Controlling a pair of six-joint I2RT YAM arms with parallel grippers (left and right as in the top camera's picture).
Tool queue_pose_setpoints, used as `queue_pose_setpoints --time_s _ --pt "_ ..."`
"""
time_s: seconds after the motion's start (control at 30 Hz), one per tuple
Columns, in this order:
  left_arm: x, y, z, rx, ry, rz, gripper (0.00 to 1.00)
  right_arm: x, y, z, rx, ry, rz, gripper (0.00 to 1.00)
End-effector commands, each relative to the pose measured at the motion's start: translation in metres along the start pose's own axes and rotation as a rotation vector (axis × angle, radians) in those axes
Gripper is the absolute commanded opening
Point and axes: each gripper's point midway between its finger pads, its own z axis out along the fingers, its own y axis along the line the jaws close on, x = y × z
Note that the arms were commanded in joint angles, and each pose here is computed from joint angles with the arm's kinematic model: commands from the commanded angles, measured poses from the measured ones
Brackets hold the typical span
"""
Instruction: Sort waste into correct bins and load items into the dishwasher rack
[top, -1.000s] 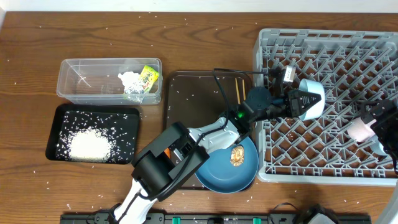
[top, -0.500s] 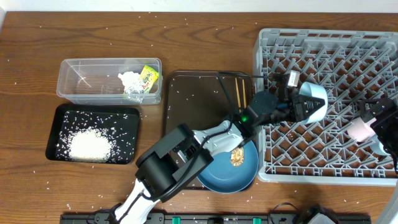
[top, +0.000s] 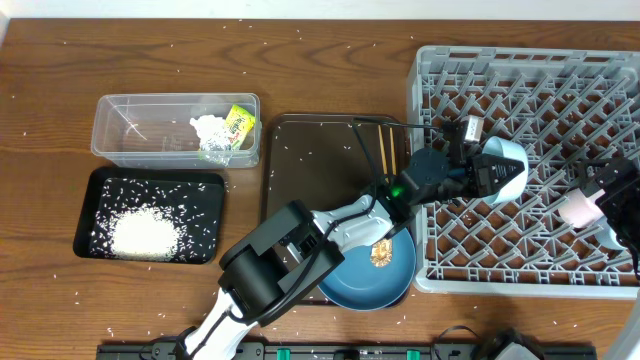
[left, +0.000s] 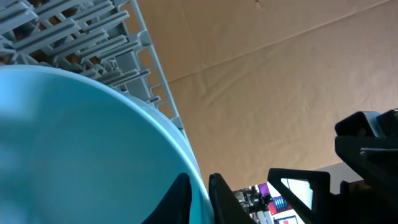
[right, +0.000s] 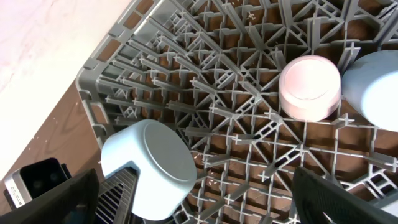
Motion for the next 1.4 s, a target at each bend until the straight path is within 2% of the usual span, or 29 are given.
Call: queue_pose_setpoints --time_s 0.0,0.13,0.6,0.87,1.37 --pt "-0.003 0.005 0.003 0.004 -0.018 0.013 0.13 -0.001 0.0 -0.001 -0.009 -0.004 -0.005 0.92" --pt "-0.002 -0.013 0.004 0.074 -0.016 0.038 0.13 -0.001 0.0 -0.001 -0.009 -0.003 -0.004 0.92" --pt "0.007 -0.004 0.006 0.042 0.009 0.018 0.12 0.0 0.0 -0.001 -0.007 0.003 -0.001 0.92" --pt "0.002 -0.018 0.005 0.098 -0.011 0.042 0.12 0.002 -0.001 -0.001 -0.005 0.009 0.002 0.92" --pt "0.015 0.0 0.012 0.038 -0.018 0.002 0.13 0.003 -0.001 -0.001 -0.004 0.015 0.004 0.92"
